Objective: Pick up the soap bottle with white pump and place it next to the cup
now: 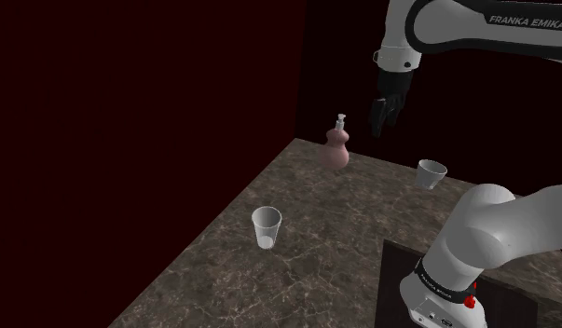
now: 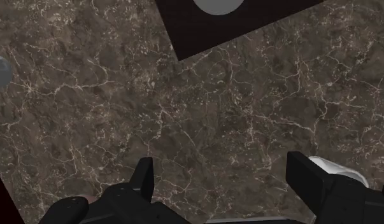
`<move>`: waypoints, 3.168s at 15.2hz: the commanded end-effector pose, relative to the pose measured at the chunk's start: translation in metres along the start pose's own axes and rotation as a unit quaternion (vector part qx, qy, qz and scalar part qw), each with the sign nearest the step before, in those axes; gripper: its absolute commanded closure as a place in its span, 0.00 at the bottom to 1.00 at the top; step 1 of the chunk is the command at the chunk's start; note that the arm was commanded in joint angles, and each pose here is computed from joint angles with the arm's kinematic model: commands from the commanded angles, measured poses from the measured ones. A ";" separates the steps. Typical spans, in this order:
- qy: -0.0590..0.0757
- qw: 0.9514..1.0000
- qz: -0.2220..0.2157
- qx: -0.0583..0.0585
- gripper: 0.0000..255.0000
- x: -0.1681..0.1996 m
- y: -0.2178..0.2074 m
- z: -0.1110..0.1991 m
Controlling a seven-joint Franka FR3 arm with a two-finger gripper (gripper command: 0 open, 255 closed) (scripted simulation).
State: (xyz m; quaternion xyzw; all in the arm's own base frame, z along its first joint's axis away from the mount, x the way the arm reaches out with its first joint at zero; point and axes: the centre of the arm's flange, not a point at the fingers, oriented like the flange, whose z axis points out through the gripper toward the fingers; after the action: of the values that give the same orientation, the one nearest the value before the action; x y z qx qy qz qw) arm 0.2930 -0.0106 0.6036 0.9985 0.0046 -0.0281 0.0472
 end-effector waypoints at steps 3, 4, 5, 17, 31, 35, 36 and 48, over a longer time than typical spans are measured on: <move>0.013 1.000 -0.007 0.005 0.00 0.005 0.022 0.014; 0.019 1.000 -0.010 0.008 0.00 0.008 0.033 0.021; 0.026 1.000 -0.014 0.010 0.00 0.011 0.044 0.028; 0.103 0.992 -0.056 0.040 0.00 0.058 0.170 0.114; 0.192 0.973 -0.104 0.075 0.00 0.144 0.304 0.211; 0.217 0.965 -0.118 0.085 0.00 0.174 0.340 0.238; 0.223 0.963 -0.121 0.087 0.00 0.181 0.348 0.244; 0.238 0.958 -0.129 0.093 0.00 0.218 0.359 0.294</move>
State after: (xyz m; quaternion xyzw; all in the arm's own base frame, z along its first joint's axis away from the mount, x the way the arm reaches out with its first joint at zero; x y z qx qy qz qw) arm 0.4985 -0.3942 0.3340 0.9673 0.1419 0.2037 -0.0523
